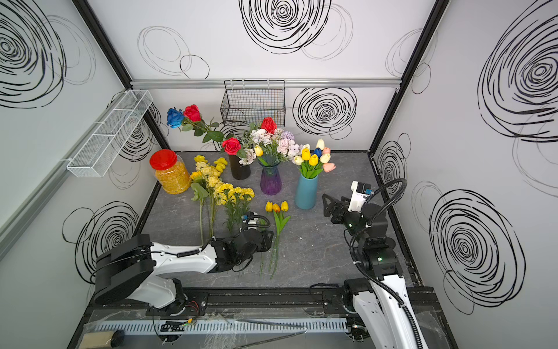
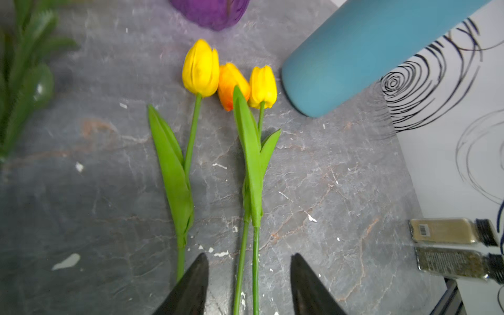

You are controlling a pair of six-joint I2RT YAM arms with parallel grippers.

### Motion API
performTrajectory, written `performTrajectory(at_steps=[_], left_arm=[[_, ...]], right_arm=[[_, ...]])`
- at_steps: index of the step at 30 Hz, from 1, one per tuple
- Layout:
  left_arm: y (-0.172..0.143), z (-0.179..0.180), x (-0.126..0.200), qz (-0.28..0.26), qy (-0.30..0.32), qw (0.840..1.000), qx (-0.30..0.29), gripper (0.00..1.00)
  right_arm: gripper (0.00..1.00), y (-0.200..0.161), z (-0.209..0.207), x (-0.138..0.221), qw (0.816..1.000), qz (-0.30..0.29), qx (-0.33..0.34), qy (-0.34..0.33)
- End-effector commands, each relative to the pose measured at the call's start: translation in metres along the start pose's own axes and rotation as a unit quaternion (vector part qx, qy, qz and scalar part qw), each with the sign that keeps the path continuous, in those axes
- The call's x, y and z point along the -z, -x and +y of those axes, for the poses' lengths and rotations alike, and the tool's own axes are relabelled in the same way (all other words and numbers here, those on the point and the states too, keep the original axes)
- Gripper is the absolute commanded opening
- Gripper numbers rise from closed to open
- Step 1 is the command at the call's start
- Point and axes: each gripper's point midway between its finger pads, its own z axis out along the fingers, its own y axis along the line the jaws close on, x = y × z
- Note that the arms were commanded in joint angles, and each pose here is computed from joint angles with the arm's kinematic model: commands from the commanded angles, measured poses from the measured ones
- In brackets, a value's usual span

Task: Pick out yellow flowers from the vase
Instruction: Place the flower at the center of the board, then pick up the flower from the vase.

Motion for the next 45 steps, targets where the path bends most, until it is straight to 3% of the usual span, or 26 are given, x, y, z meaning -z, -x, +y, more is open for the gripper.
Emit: performTrajectory(at_steps=[1, 6, 11, 18, 28, 45], left_arm=[[0.031, -0.014, 0.028, -0.052, -0.033, 0.997, -0.035, 0.58], [0.063, 0.001, 0.070, -0.114, -0.029, 0.989, -0.084, 0.65], [0.077, 0.028, 0.096, -0.134, -0.064, 0.986, -0.077, 0.70], [0.083, 0.062, 0.121, -0.161, -0.060, 0.981, -0.087, 0.75], [0.086, 0.088, 0.133, -0.180, -0.045, 0.978, -0.093, 0.79], [0.080, 0.099, 0.132, -0.183, -0.047, 0.978, -0.091, 0.81]], right_arm=[[0.73, 0.029, 0.022, 0.005, 0.999, -0.031, 0.021, 0.036], [0.56, 0.040, 0.041, -0.012, 0.996, -0.011, 0.005, 0.086], [0.51, 0.046, 0.065, -0.032, 0.990, 0.005, -0.020, 0.139], [0.46, 0.041, 0.097, -0.065, 0.986, 0.037, -0.023, 0.163], [0.45, 0.045, 0.075, -0.101, 0.995, 0.046, -0.006, 0.090], [0.28, 0.044, 0.040, -0.127, 0.998, 0.050, 0.003, 0.031]])
